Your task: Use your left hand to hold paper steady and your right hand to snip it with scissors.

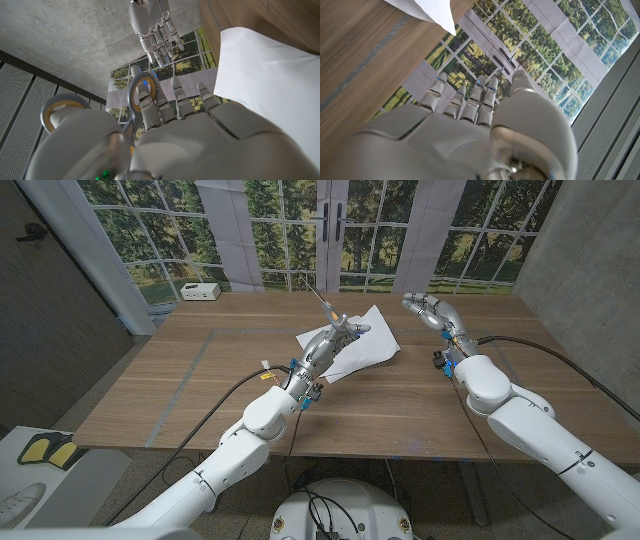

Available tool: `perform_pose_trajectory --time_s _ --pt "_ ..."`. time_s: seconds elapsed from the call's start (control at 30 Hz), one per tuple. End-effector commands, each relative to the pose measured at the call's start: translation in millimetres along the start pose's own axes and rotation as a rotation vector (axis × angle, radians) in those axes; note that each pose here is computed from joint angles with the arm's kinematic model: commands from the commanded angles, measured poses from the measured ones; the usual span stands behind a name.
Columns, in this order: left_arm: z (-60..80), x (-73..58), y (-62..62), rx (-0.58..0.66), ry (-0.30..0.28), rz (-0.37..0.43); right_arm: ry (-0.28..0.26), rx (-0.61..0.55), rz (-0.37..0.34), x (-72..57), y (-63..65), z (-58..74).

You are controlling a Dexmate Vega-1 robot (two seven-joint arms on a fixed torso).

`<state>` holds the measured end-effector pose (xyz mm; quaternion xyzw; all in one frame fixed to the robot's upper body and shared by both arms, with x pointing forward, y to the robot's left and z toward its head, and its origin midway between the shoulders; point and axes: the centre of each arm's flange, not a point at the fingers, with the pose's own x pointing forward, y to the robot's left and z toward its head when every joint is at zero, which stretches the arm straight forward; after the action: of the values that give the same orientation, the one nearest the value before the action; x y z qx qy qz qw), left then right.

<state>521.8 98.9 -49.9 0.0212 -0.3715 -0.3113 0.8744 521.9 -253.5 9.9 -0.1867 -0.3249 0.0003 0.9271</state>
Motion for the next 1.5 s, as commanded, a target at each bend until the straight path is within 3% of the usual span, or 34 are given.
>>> perform_pose_trajectory --time_s 0.03,0.33,0.47,1.0,1.5 --pt "2.5 4.6 -1.9 0.008 0.006 -0.027 0.063 -0.136 0.002 -5.1 -7.6 -1.6" --pt "4.0 6.3 -3.7 0.017 0.004 -0.046 0.062 -0.309 -0.006 -6.0 -8.2 3.7" --pt "4.0 6.6 -3.0 0.028 0.005 -0.046 0.053 -0.476 -0.028 -8.7 -2.9 10.8" --pt "-1.7 6.7 0.1 0.032 0.014 -0.040 0.099 -0.491 0.065 2.7 1.5 6.3" --pt "-2.3 10.1 3.2 0.019 0.006 -0.050 0.118 -0.474 0.061 12.2 4.2 0.1"
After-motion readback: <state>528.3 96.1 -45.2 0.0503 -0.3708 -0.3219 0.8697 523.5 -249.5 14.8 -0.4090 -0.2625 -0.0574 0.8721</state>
